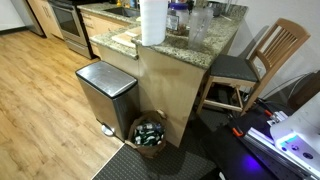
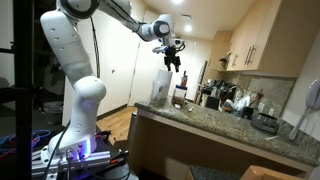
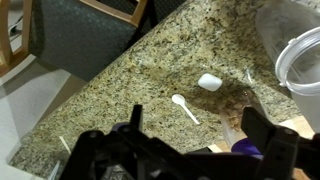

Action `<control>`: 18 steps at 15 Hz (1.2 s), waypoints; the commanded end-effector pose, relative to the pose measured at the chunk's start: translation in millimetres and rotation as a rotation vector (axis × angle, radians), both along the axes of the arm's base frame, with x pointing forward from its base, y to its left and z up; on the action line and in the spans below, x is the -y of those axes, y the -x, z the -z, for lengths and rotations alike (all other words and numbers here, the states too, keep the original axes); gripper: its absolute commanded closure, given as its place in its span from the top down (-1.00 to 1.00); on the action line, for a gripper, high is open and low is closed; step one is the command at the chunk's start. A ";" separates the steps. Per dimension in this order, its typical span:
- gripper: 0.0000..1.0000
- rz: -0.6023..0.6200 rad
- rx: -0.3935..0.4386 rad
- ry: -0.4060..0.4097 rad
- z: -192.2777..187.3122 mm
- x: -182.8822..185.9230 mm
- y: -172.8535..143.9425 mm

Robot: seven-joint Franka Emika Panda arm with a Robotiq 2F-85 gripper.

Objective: Pick up the spoon and put it in the bottle

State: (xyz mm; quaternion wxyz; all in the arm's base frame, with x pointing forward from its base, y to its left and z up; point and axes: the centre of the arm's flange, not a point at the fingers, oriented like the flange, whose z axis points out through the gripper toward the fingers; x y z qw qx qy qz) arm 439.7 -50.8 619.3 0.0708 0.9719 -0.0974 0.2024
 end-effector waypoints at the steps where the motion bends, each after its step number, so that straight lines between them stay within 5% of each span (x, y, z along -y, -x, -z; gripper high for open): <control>1: 1.00 0.054 0.014 -0.021 -1.3 52.9 -42.4; 8: 1.00 0.238 0.065 -0.178 13.4 148.9 -135.9; 9: 1.00 0.217 0.075 -0.153 19.6 135.4 -97.2; 13: 1.00 0.232 0.069 -0.158 29.4 141.9 -126.8; 18: 1.00 -0.059 -0.027 -0.190 80.3 133.2 -165.6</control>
